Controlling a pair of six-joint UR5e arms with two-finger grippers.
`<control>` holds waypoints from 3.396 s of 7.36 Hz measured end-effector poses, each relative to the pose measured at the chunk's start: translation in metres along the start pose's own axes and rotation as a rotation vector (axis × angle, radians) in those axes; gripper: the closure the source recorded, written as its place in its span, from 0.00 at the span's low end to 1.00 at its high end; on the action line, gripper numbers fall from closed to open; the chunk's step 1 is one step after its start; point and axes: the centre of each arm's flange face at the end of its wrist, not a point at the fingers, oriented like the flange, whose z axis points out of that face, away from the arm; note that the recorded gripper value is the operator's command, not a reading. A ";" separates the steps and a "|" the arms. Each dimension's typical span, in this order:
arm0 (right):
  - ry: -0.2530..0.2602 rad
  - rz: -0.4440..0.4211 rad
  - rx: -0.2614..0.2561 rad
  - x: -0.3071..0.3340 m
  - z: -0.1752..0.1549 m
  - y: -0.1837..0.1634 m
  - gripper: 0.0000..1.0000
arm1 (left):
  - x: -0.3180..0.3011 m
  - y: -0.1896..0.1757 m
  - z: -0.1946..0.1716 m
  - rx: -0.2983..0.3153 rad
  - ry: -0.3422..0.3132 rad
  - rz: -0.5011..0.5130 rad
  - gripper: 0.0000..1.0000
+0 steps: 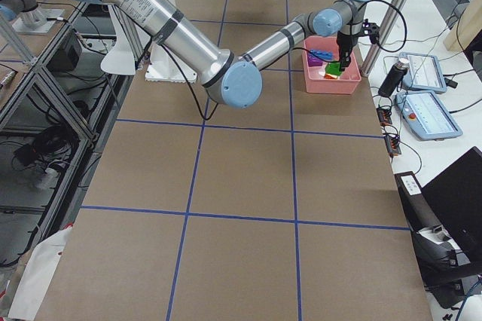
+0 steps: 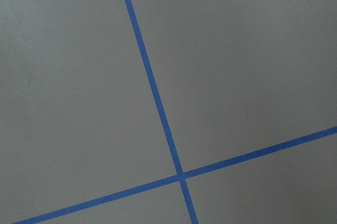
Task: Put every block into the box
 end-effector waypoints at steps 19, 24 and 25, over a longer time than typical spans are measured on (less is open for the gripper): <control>0.021 -0.108 0.010 0.187 -0.022 -0.021 0.00 | -0.003 0.093 0.017 -0.131 0.030 -0.120 0.00; 0.033 -0.233 -0.080 0.534 -0.010 0.130 0.00 | 0.022 0.131 -0.007 -0.088 0.023 -0.090 0.00; 0.040 -0.233 -0.099 0.578 -0.008 0.172 0.00 | 0.025 0.134 -0.009 -0.083 0.024 -0.085 0.00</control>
